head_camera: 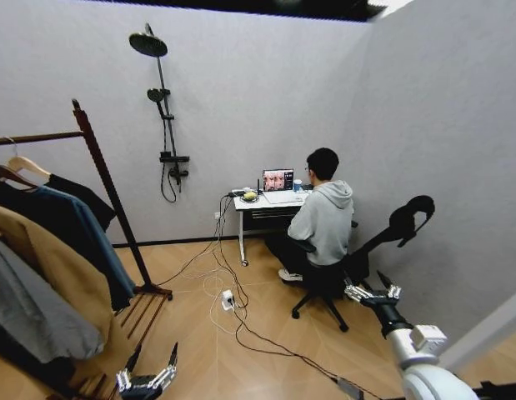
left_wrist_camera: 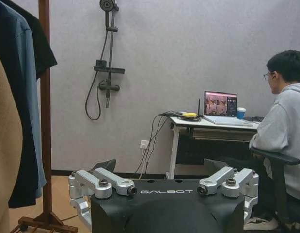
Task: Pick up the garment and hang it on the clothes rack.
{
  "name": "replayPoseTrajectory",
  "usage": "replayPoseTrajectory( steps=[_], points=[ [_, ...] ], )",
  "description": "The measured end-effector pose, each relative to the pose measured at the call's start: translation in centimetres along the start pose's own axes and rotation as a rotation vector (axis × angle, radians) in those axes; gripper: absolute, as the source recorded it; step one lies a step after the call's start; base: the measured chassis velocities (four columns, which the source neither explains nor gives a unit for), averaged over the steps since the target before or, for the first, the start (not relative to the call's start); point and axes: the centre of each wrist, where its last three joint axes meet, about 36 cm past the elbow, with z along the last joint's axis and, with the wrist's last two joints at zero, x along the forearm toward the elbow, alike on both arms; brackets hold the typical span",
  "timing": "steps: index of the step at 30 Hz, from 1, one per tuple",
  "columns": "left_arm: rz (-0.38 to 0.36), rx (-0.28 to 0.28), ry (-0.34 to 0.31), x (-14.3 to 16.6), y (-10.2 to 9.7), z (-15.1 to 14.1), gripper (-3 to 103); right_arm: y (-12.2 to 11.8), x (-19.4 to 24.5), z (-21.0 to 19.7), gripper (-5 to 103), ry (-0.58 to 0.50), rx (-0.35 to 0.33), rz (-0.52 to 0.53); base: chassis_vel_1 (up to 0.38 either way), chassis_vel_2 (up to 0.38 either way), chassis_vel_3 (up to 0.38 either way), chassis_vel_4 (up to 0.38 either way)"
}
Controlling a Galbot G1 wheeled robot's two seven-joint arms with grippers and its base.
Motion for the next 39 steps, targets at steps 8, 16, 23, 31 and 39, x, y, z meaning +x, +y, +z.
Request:
replayPoseTrajectory(
  steps=[8, 16, 23, 31, 39],
  points=[
    [0.000, 0.000, 0.000, 0.0, 0.0, 0.0, 100, 0.5, -0.1, 0.1, 100, -0.001, -0.005, -0.009, 0.189, -0.192, -0.179, 0.188],
    [0.000, 0.000, 0.000, 0.0, 0.0, 0.0, 100, 0.9, -0.3, 0.3, 100, 0.000, -0.003, -0.018, 0.234, -0.228, -0.223, 0.224],
    [0.000, 0.000, 0.000, 0.0, 0.0, 0.0, 100, 1.6, -0.8, 0.6, 100, 0.001, -0.006, -0.031, 0.200, -0.203, -0.199, 0.198],
    [0.000, 0.000, 0.000, 0.0, 0.0, 0.0, 100, 2.1, -1.1, 0.8, 100, 0.005, -0.010, -0.038, 0.221, -0.161, -0.170, 0.211],
    [0.000, 0.000, 0.000, 0.0, 0.0, 0.0, 100, 2.3, -1.2, 0.9, 100, 0.009, -0.010, -0.038, 0.212, -0.190, -0.200, 0.203]
  ],
)
